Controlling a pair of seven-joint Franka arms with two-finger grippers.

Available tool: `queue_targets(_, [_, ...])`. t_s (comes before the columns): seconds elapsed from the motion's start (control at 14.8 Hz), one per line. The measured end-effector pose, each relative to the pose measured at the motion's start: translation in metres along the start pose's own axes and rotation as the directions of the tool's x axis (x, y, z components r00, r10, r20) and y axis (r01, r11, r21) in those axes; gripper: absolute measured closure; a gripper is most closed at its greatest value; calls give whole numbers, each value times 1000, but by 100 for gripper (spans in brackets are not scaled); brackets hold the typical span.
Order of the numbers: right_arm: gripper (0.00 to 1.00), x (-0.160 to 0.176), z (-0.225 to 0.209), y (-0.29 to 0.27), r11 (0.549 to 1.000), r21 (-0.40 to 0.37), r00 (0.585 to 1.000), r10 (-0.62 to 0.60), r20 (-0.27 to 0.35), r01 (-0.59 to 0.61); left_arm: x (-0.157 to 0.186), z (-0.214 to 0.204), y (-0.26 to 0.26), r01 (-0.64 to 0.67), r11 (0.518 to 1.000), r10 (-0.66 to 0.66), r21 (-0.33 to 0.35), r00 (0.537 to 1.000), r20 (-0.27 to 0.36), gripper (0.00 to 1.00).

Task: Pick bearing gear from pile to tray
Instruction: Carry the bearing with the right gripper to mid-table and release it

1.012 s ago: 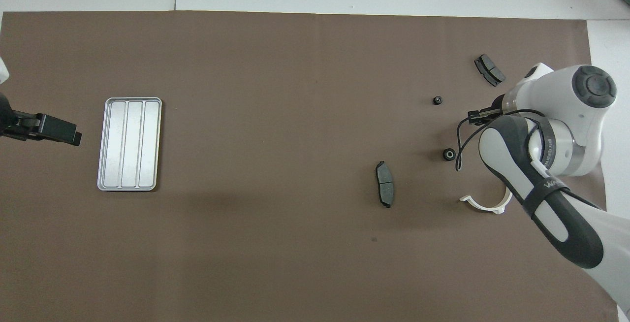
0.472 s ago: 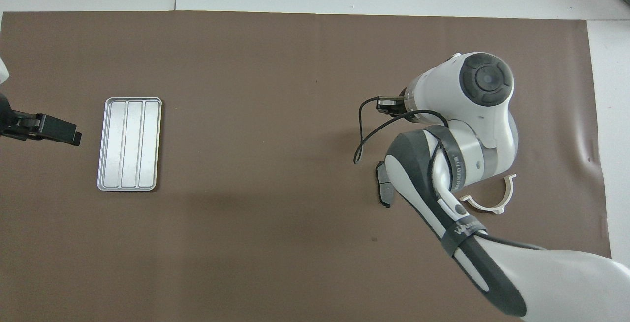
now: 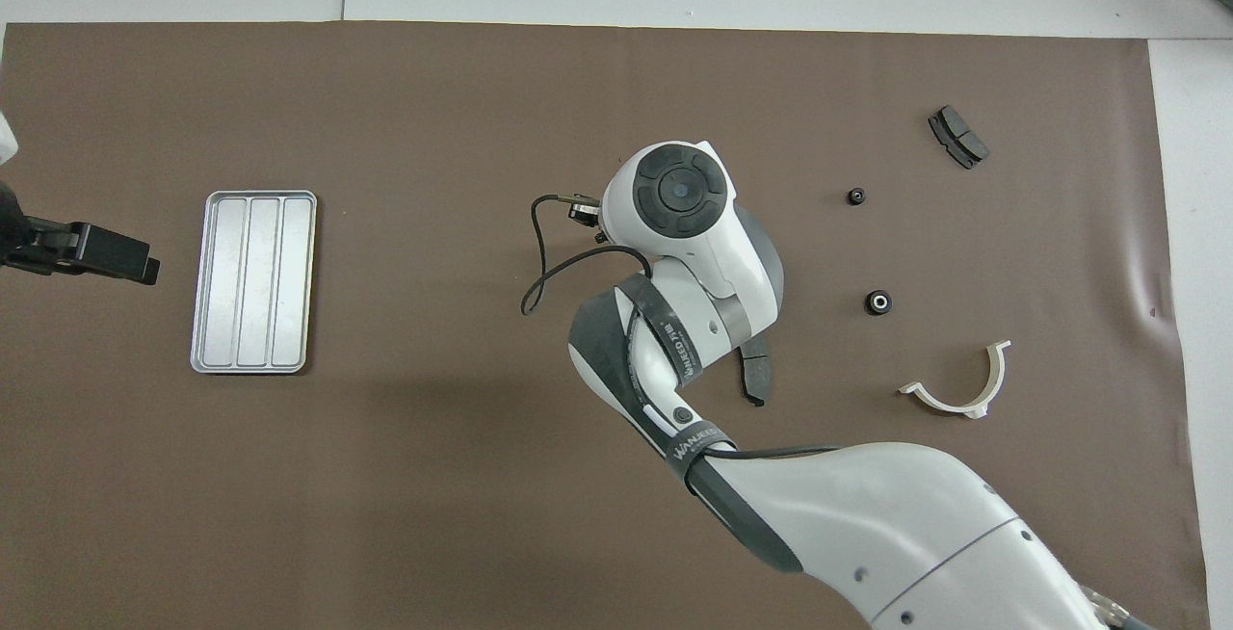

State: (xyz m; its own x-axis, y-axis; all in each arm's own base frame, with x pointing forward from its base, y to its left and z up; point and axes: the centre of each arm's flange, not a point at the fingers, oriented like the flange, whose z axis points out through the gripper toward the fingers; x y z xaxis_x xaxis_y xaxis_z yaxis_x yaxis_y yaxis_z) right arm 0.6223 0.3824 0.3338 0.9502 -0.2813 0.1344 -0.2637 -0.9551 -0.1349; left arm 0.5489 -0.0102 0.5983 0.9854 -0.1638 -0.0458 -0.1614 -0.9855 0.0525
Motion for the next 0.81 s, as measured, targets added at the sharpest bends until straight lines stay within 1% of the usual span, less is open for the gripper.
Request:
queue_targets(0.2, [65, -6, 20, -20, 1000, 18, 1000, 4, -14, -4, 0, 0, 0, 0, 1000, 0, 0, 1000, 0, 0])
queue_targets(0.47, [64, -8, 32, -14, 1000, 20, 1000, 7, -20, -6, 0, 0, 0, 0, 1000, 0, 0, 1000, 0, 0])
queue_targets(0.54, [56, -8, 35, -13, 1000, 19, 1000, 2, -25, -1, 0, 0, 0, 0, 1000, 0, 0, 1000, 0, 0])
queue_targets(0.61, [44, -8, 35, -12, 1000, 8, 999, -15, -40, 16, 0, 0, 0, 0, 1000, 0, 0, 1000, 0, 0])
queue_targets(0.81, [13, 3, 27, -5, 997, -37, 993, -65, -102, 61, 0, 0, 0, 0, 1000, 0, 0, 1000, 0, 0])
